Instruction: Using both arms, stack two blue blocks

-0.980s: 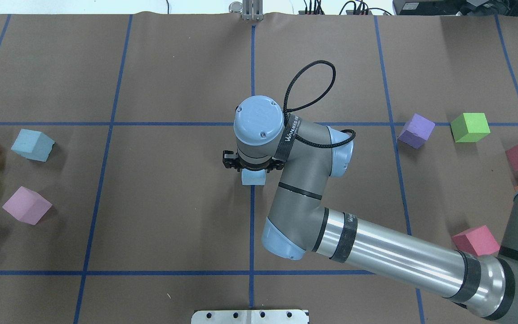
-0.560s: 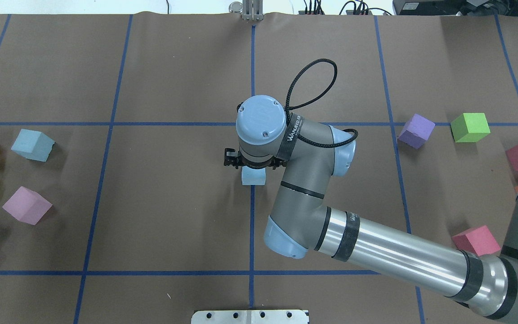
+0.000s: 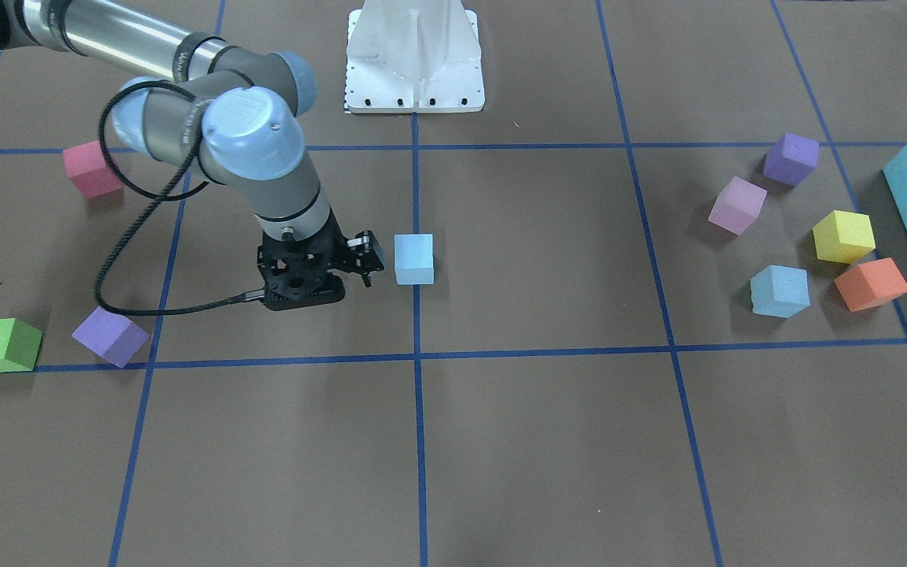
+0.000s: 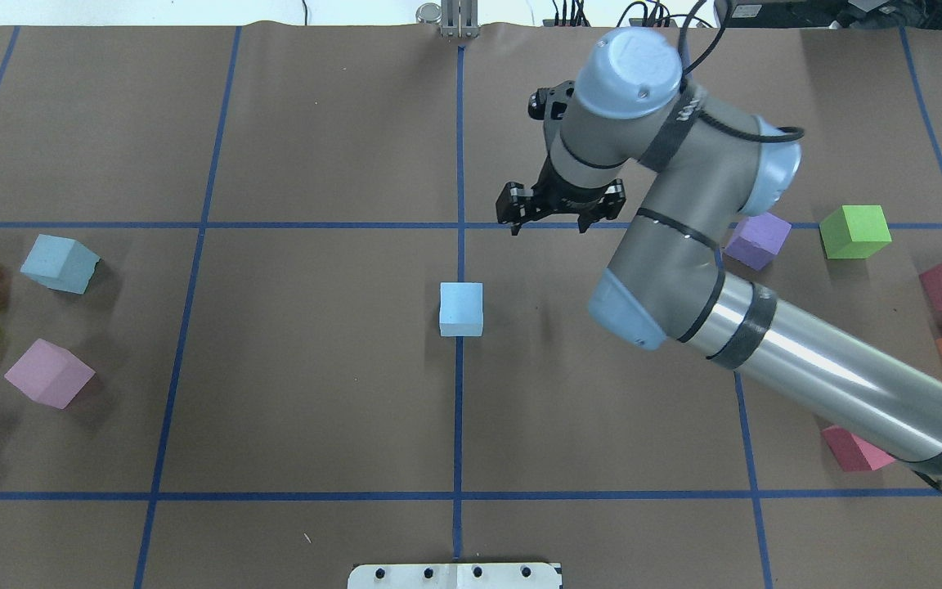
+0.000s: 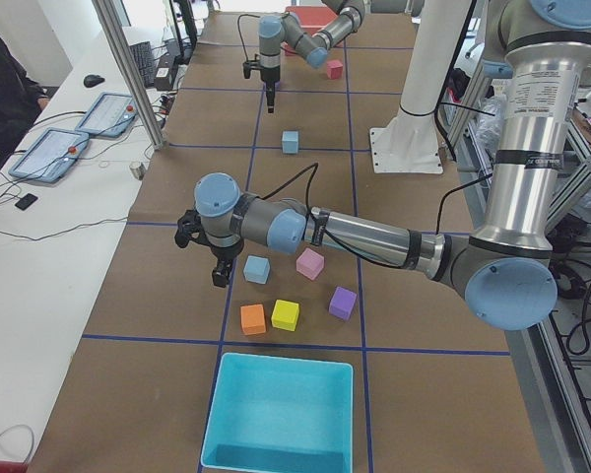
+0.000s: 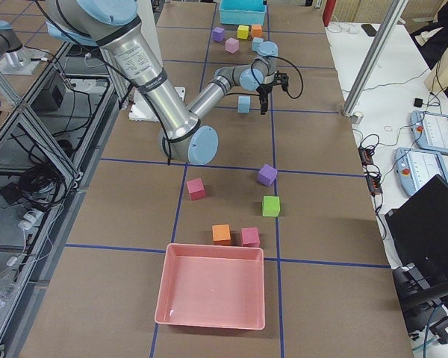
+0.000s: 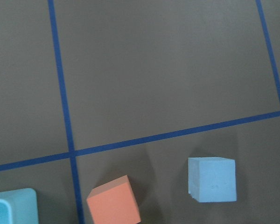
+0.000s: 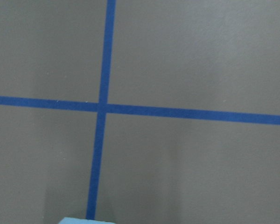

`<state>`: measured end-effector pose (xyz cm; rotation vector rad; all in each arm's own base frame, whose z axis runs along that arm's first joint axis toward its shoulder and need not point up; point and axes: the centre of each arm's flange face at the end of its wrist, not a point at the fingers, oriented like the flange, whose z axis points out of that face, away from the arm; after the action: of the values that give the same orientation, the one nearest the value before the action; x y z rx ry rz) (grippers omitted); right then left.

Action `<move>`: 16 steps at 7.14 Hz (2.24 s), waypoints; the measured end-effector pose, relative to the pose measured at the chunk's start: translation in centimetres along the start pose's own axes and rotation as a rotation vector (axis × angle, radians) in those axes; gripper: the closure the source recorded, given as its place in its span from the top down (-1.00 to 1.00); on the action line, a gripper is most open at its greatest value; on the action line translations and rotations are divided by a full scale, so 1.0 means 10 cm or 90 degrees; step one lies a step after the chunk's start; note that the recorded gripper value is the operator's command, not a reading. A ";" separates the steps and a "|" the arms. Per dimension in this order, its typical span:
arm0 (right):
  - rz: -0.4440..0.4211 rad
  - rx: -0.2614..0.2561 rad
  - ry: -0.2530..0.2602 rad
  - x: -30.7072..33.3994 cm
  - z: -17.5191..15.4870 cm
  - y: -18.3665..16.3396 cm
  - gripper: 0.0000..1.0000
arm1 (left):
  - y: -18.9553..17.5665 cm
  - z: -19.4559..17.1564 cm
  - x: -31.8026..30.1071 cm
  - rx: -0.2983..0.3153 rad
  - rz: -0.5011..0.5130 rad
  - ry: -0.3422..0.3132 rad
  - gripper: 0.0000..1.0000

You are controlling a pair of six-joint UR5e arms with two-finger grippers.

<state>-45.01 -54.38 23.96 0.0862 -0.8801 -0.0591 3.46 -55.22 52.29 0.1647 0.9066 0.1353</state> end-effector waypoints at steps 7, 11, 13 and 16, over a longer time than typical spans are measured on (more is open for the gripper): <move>-0.066 -0.015 0.101 4.55 -2.39 -0.14 1.00 | -0.22 1.37 0.47 -0.018 0.007 -0.011 0.96; -0.051 -0.017 0.114 5.45 -2.78 0.30 1.00 | -0.09 1.77 0.77 -0.023 -0.013 -0.024 0.96; -0.047 -0.016 0.115 5.51 -2.80 0.34 1.00 | -0.02 1.90 0.83 -0.023 -0.015 -0.030 0.95; -0.046 -0.016 0.115 5.51 -2.80 0.35 1.00 | 0.04 2.03 0.86 -0.031 -0.012 -0.039 0.75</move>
<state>11.69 -54.32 48.84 0.0987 -0.6960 -0.1284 24.76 -54.90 58.01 0.1151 0.8423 0.1343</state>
